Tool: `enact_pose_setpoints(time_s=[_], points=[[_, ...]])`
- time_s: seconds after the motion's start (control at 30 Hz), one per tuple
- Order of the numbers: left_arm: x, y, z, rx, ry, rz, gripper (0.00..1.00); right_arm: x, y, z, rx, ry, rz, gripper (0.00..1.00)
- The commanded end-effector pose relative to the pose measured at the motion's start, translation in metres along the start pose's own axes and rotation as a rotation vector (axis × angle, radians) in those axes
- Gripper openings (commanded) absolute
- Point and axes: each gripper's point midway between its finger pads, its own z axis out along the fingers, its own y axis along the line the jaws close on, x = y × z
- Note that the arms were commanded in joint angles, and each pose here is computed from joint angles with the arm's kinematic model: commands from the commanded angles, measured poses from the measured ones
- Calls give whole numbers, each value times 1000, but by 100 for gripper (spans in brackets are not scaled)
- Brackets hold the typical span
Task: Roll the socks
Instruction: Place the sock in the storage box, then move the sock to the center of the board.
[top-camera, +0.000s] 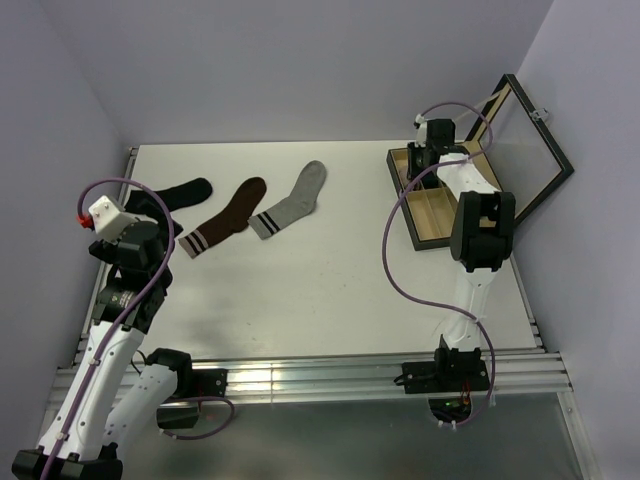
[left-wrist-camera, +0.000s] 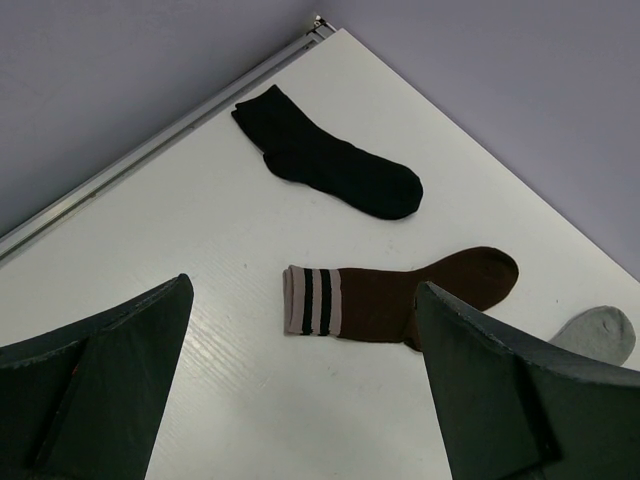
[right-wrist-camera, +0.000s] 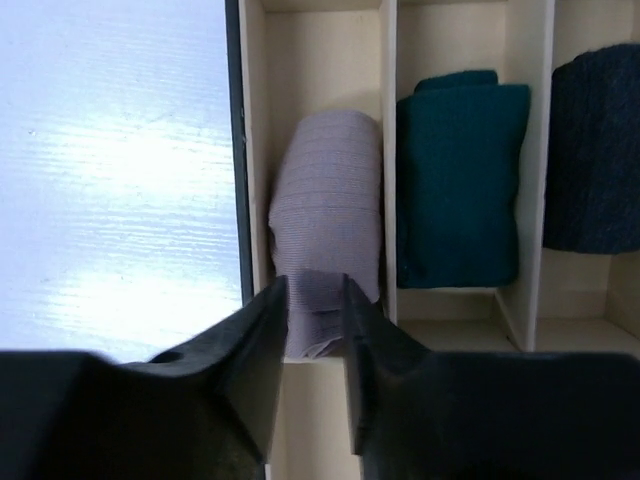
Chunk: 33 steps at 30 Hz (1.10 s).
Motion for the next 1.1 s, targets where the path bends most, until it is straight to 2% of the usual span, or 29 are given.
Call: enact_pose_setpoints(time_s=[0.0, 0.1, 0.23, 0.33, 0.47, 0.6, 0.67, 0.77, 1.0, 1.07], points=[[-8, -4, -2, 20, -24, -36, 99, 3, -4, -1, 16, -1, 34, 33], [-8, -5, -2, 24, -22, -37, 99, 15, -2, 4, 10, 27, 49, 25], [-8, -5, -3, 29, -23, -38, 99, 34, -6, 9, 29, 91, 73, 25], [-8, -6, -3, 39, -22, -41, 99, 26, -5, 3, 31, 75, 76, 25], [-7, -10, -4, 65, -16, -45, 99, -13, 1, -29, 10, -9, 62, 30], [-7, -16, -7, 109, -12, -55, 99, -50, 24, -73, -41, -130, 46, 43], [-7, -19, -9, 127, -11, -60, 99, -63, 53, -93, -85, -182, 18, 46], [-6, -20, -10, 144, -6, -61, 100, -56, 105, -97, -147, -183, -7, 47], [-3, -23, -12, 164, 9, -63, 100, -21, 255, -69, -331, -131, -60, 47], [-1, -25, -13, 173, 20, -62, 99, -18, 301, -71, -414, -154, -88, 47]])
